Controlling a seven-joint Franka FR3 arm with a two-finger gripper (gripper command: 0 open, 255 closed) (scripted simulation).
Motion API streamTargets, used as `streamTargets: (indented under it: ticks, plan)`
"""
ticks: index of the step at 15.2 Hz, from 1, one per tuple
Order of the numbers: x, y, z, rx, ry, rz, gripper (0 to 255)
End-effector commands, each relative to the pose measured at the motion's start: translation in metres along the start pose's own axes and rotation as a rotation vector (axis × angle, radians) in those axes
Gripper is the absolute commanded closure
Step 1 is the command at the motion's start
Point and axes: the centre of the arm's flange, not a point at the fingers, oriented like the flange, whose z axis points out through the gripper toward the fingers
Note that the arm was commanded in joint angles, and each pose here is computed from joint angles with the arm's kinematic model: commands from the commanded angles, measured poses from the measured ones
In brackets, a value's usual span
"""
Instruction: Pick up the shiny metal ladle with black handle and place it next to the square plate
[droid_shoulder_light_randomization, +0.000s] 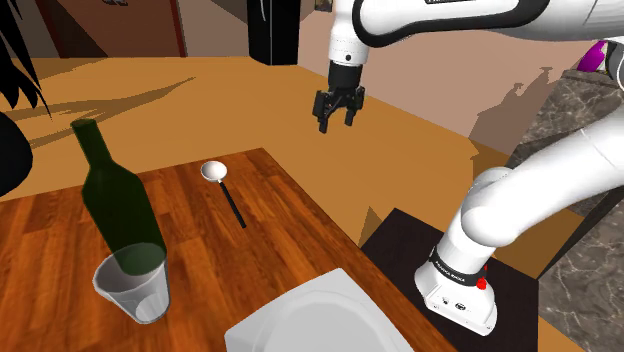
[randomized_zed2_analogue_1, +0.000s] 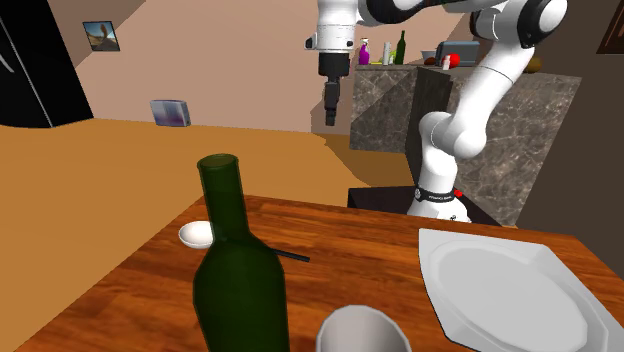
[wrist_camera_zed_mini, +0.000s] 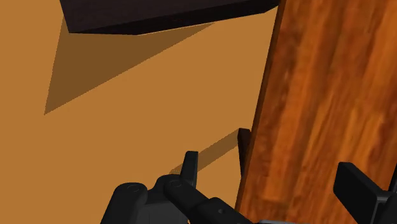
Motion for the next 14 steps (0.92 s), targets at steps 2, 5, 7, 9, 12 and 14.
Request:
streamTargets:
  ticks: [2,5,7,9,12,14]
  plan:
    - [0.021,-0.031,0.017,-0.008,-0.015,0.012,0]
    - [0.042,-0.062,0.036,-0.017,-0.030,0.023,0]
    - [0.055,-0.082,0.049,-0.023,-0.040,0.031,0]
    - [0.069,-0.102,0.063,-0.029,-0.050,0.038,0]
    - [0.090,-0.132,0.083,-0.038,-0.065,0.049,0]
    - [0.103,-0.152,0.097,-0.044,-0.075,0.056,0]
